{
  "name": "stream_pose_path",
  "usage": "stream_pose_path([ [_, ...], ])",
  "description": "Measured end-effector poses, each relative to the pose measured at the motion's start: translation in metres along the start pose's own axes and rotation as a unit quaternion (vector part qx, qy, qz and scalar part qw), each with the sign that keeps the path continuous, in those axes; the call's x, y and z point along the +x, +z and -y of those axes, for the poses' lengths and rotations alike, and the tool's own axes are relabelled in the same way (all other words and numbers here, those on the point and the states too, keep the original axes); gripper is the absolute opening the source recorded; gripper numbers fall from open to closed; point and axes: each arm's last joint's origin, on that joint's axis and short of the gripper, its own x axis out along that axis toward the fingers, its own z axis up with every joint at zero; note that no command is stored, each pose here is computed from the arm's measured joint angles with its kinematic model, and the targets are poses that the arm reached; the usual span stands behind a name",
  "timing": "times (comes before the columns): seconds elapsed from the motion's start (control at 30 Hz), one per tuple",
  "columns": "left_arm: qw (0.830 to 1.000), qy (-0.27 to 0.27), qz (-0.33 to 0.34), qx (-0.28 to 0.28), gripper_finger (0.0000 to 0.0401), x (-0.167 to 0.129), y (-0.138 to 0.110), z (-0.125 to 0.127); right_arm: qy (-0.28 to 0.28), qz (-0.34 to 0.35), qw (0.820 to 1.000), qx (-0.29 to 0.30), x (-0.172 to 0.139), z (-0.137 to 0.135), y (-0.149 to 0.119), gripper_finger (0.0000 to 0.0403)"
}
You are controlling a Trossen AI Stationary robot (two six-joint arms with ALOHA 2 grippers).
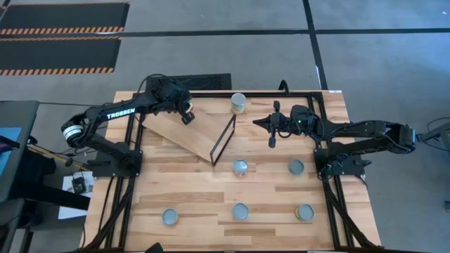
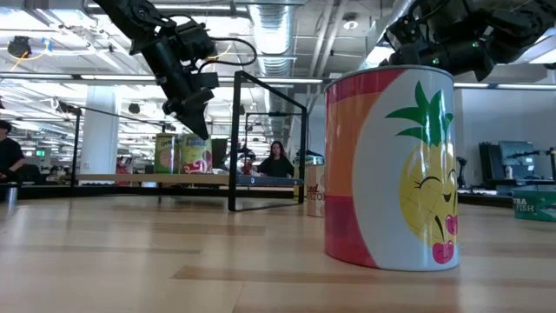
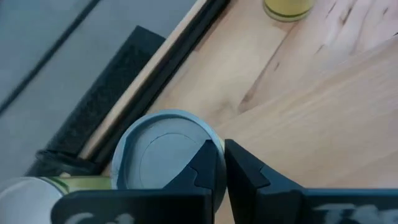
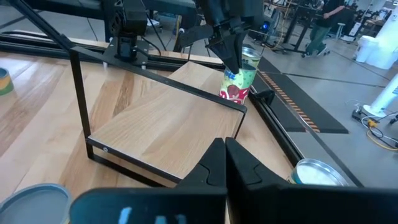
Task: Pick and place cans onto a shelf
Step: Put the canned spaghetti sauce on the shelf
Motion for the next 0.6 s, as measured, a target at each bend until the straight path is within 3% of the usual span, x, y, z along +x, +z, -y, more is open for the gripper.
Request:
stream_pose_path([
  [0.27,1.0,-0.016,0.001,-0.013,0.0006,0.0002,-0.0001,-0.0011,0.0,0.001,1.0,0.0,0.0,0.0001,0.0002,0.0007],
  [0.6,1.0,0.01,-0.012,-0.009,0.0007,0.0002,-0.0023,-0.0024,0.0,0.001,1.0,0.0,0.0,0.0001,0.0002,0.0007],
])
